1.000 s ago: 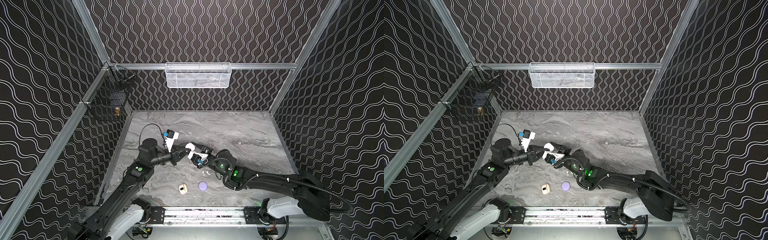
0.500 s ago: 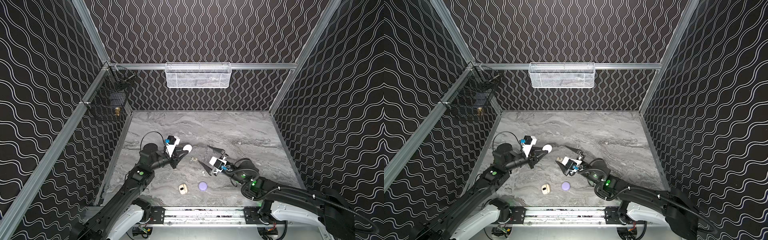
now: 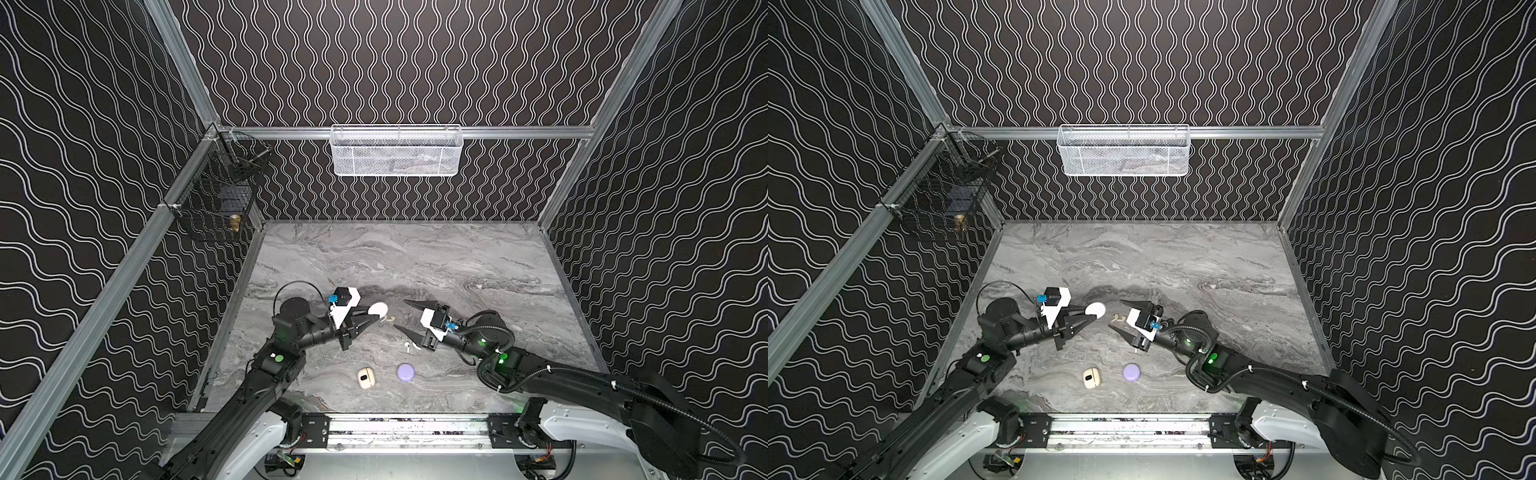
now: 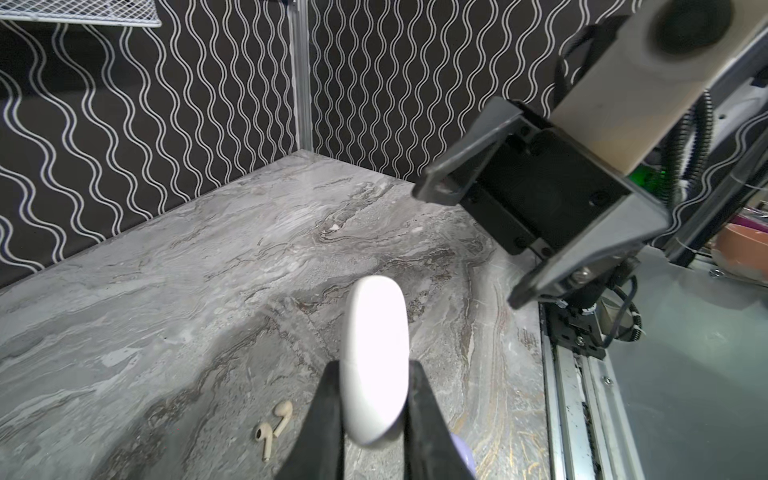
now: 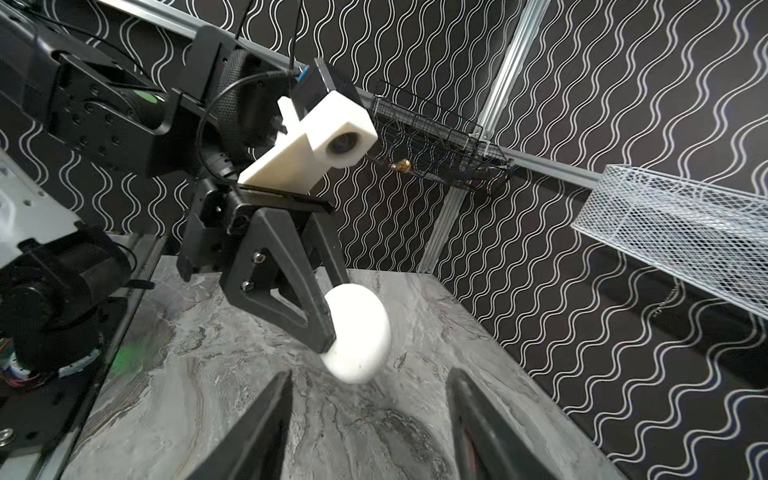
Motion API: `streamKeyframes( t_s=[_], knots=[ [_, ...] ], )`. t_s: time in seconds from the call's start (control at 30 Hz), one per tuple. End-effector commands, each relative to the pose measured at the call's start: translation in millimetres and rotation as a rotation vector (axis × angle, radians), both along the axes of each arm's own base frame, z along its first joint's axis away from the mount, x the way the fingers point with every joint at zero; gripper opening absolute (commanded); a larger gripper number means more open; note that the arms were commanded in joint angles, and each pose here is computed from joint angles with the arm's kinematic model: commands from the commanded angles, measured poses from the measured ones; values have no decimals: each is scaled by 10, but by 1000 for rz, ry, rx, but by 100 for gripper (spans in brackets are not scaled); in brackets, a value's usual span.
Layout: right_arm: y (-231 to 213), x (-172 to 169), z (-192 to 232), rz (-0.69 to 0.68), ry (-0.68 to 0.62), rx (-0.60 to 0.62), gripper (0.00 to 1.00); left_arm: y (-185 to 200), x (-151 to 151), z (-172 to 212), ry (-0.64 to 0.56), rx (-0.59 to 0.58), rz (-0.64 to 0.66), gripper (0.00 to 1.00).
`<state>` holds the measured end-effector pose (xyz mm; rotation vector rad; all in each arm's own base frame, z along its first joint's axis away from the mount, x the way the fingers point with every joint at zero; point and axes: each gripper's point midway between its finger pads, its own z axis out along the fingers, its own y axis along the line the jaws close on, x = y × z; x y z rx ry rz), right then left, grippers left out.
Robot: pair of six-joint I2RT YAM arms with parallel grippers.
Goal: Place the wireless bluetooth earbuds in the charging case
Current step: 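Push the white case lid open with the right gripper while the left gripper holds it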
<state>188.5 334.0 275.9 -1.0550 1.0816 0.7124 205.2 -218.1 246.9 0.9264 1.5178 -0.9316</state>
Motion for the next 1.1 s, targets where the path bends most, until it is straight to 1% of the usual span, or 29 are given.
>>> streamKeyframes(
  t_s=[0.0,0.37,0.57,1.07],
  knots=[
    [46,-20,165,33,-9,55,60,-61,-118,133,-60,-37,-84,0],
    [70,32,213,20,0,89,59,-101,-161,144,-59,-40,-128,0],
    [125,159,237,-19,24,94,57,-107,-223,170,-81,-48,-149,0],
    [33,319,329,-119,53,152,54,-113,-294,191,-101,-54,-166,0]
  ],
)
